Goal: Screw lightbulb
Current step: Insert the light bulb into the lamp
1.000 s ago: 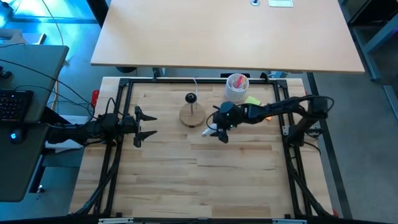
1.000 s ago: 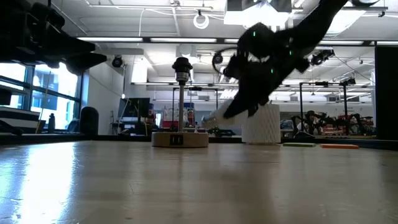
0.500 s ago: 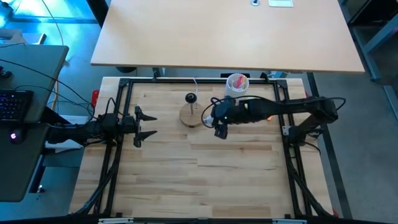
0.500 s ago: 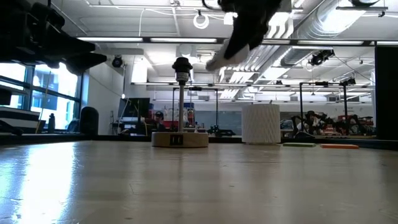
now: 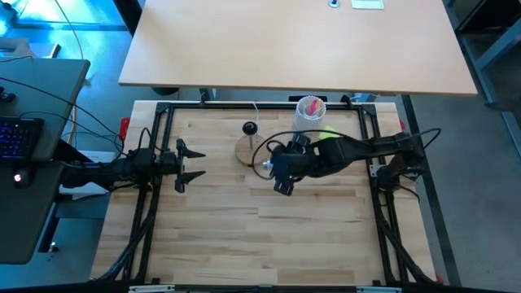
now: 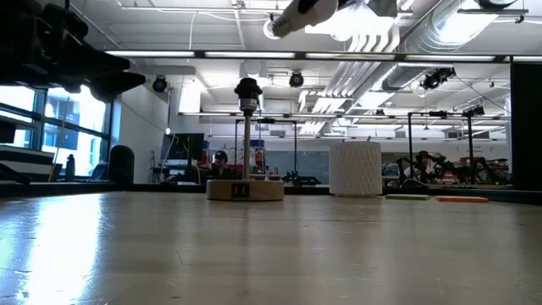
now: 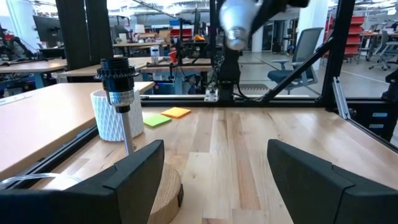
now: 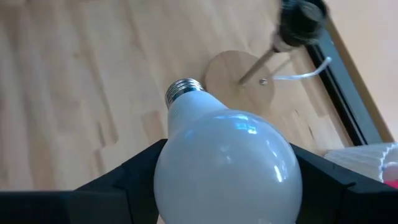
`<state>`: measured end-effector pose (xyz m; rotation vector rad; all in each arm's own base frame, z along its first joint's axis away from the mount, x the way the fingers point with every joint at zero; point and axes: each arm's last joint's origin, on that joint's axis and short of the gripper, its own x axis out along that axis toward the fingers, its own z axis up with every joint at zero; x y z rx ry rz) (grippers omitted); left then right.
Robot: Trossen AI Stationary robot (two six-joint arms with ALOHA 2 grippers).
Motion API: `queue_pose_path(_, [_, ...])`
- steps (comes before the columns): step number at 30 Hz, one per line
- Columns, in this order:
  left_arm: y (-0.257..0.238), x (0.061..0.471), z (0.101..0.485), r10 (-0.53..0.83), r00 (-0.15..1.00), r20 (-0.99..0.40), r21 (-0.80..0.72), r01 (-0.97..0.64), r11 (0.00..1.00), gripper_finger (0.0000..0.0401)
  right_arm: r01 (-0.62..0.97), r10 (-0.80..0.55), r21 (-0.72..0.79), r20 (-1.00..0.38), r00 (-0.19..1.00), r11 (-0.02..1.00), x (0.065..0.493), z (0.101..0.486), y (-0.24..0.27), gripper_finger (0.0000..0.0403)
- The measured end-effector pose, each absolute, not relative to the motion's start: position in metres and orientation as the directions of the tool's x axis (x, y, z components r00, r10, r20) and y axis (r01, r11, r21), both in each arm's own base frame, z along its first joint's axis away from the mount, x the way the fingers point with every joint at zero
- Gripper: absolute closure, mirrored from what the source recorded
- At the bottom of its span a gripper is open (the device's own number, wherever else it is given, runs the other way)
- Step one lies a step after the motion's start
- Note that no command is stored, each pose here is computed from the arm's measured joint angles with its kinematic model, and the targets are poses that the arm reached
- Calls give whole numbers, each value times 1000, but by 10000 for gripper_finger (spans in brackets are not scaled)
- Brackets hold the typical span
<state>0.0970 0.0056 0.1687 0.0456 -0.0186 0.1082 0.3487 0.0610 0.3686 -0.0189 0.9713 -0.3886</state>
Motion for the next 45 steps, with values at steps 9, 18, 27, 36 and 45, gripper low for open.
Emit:
queue_pose_path(9, [6, 97, 169, 111, 994, 23, 93, -113, 989, 121, 258, -397, -306, -781, 482, 916, 350, 367, 63, 142])
queue_pose_path(18, [6, 97, 169, 118, 993, 26, 260, -121, 958, 121, 234, -402, -332, -819, 409, 914, 349, 341, 65, 142])
queue_pose_path(27, [6, 97, 177, 104, 989, 105, -59, -98, 993, 121, 266, -401, -317, -834, 378, 910, 346, 333, 70, 142])
queue_pose_path(36, [4, 95, 185, 46, 980, 192, -342, 23, 940, 121, 280, -399, -307, -834, 381, 910, 345, 333, 73, 142])
queue_pose_path(45, [6, 99, 182, 119, 982, 147, -332, -64, 941, 121, 273, -397, -308, -834, 384, 911, 345, 333, 75, 142])
